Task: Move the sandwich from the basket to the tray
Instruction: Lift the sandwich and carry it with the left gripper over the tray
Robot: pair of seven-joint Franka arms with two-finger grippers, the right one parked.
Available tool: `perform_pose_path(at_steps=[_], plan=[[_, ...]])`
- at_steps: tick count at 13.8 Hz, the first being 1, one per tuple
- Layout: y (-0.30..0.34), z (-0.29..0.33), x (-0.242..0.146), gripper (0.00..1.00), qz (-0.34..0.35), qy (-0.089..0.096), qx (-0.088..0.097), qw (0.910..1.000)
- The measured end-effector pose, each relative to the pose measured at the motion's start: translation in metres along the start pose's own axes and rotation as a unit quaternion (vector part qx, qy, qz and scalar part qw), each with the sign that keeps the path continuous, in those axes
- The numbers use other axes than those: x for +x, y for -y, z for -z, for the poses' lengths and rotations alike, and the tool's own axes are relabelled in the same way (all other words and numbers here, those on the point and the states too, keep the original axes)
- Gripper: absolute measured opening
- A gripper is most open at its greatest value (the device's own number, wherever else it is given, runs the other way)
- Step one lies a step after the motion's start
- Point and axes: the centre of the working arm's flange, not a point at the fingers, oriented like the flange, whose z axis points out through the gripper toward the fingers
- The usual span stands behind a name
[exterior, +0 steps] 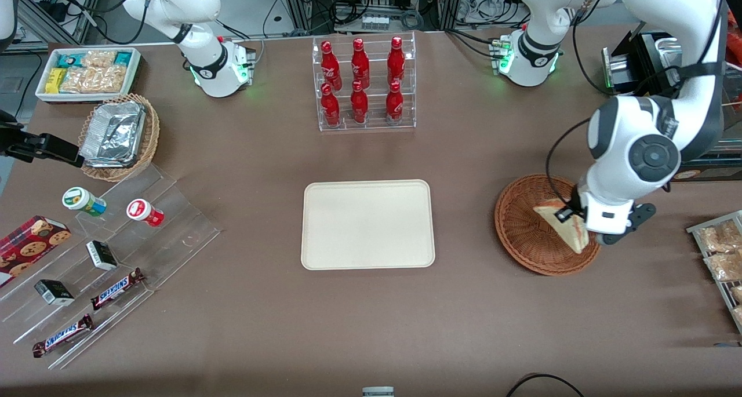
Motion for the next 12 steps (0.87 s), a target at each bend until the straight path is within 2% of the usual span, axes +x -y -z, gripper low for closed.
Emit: perform_pose_path(at_steps=[2,7,10,12], plan=[[-0.048,0.02,-0.04,0.15,-0.066,-0.011,-0.005,0.9977],[-0.14,0.045,-0.147,0.15,-0.213,-0.036,-0.017,0.9761],[-0.192,0.037,-0.199,0.15,-0.27,-0.039,-0.017,0.9619],[-0.224,0.019,-0.224,0.15,-0.285,-0.036,-0.013,0.9579]])
